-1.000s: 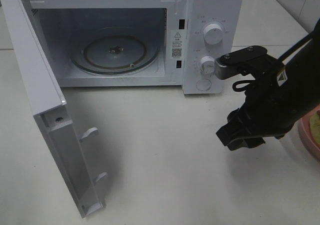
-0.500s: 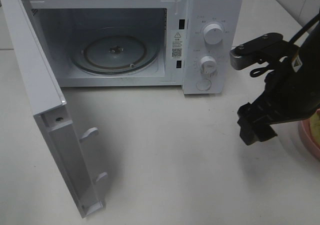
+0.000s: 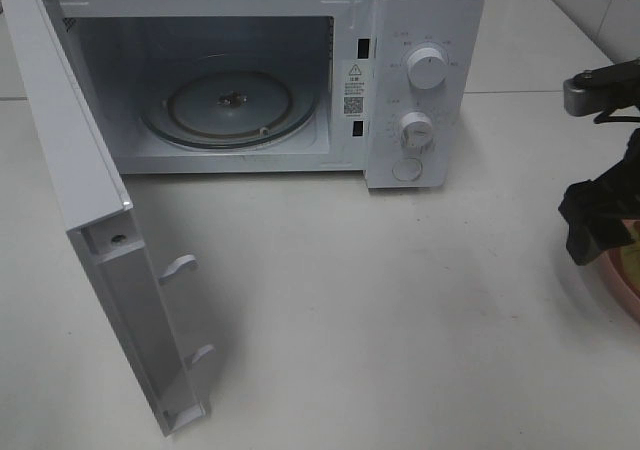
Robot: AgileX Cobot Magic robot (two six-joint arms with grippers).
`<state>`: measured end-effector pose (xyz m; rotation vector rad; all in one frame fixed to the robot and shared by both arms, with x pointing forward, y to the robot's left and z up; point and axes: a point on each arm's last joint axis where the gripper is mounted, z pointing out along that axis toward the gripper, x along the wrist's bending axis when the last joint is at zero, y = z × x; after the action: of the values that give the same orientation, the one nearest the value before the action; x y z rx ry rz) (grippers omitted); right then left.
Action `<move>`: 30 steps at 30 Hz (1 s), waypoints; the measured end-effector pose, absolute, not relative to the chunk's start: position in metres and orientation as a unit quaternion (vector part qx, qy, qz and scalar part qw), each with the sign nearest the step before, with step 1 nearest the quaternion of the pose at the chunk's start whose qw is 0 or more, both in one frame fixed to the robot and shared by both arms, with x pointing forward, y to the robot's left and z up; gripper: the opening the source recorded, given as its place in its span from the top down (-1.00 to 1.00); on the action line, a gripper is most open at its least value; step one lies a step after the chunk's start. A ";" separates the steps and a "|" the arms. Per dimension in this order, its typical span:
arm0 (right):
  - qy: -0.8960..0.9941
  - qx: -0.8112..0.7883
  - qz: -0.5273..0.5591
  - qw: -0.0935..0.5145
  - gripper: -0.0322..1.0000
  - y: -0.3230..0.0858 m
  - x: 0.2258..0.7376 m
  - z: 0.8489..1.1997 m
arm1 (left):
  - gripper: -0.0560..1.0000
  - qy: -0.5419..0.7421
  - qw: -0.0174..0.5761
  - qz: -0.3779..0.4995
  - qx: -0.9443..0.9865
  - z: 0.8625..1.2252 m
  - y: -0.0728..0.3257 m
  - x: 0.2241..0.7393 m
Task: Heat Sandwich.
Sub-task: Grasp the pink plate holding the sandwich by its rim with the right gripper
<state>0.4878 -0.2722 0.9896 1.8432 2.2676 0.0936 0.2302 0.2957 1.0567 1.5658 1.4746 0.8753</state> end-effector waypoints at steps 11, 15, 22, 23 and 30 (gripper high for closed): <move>0.756 0.645 0.028 0.108 -0.66 -0.284 0.499 0.975 | -0.95 0.582 0.398 0.346 0.618 1.057 0.296 0.230; 0.759 0.644 0.020 0.098 -0.65 -0.283 0.506 0.961 | -0.95 0.582 0.398 0.346 0.618 1.057 0.296 0.230; 0.758 0.647 0.002 0.077 -0.63 -0.285 0.515 0.935 | -0.95 0.582 0.398 0.346 0.618 1.057 0.296 0.230; 0.758 0.647 0.002 0.077 -0.63 -0.285 0.515 0.935 | -0.95 0.582 0.398 0.346 0.618 1.057 0.296 0.230; 0.753 0.655 -0.008 0.066 -0.62 -0.291 0.518 0.921 | -0.95 0.582 0.398 0.346 0.618 1.057 0.296 0.230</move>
<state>0.5185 -0.2908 0.9207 1.9746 2.2697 -0.0249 0.2302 0.2957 1.0567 1.5658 1.4746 0.8753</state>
